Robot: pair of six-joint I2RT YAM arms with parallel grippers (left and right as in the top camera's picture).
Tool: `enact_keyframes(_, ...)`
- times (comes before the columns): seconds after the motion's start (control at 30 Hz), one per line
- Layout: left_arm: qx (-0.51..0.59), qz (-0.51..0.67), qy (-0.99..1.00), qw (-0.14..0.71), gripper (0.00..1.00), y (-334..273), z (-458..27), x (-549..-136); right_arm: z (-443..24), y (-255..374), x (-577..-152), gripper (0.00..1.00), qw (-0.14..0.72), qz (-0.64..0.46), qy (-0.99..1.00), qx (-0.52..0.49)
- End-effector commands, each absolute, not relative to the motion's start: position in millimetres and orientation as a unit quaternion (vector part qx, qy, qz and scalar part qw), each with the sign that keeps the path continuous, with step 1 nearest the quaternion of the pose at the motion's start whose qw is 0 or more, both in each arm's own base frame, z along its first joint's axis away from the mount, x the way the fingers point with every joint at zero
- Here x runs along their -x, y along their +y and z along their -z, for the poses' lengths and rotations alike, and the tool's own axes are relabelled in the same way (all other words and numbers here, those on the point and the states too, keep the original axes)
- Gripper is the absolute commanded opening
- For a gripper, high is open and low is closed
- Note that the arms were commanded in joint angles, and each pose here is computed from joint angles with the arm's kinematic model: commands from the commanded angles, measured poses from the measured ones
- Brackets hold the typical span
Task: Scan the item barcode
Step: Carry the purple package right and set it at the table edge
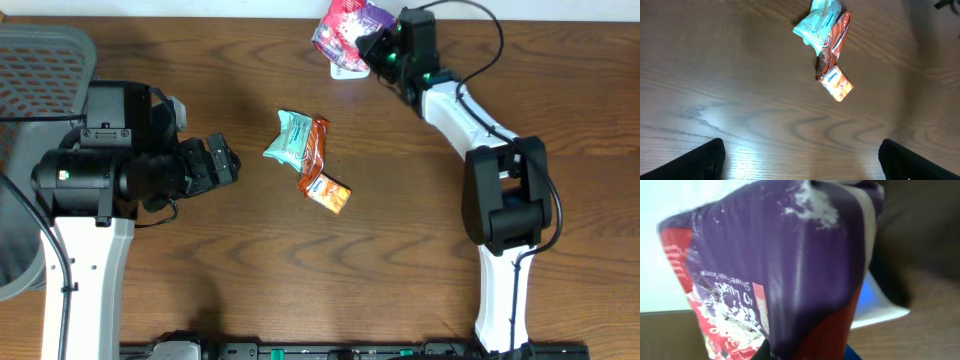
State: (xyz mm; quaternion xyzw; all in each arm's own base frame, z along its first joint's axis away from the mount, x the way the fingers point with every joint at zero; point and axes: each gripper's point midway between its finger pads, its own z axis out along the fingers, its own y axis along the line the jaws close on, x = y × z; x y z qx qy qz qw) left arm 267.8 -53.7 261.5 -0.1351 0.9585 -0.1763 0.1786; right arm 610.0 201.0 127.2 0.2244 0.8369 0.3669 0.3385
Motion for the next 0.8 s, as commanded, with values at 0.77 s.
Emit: enact_keyframes(0.77, 0.136, 0.175, 0.958, 0.183, 0.98, -52, -265, -268, -209, -182, -506, 0.01, 0.306, 0.048, 0.83, -0.465)
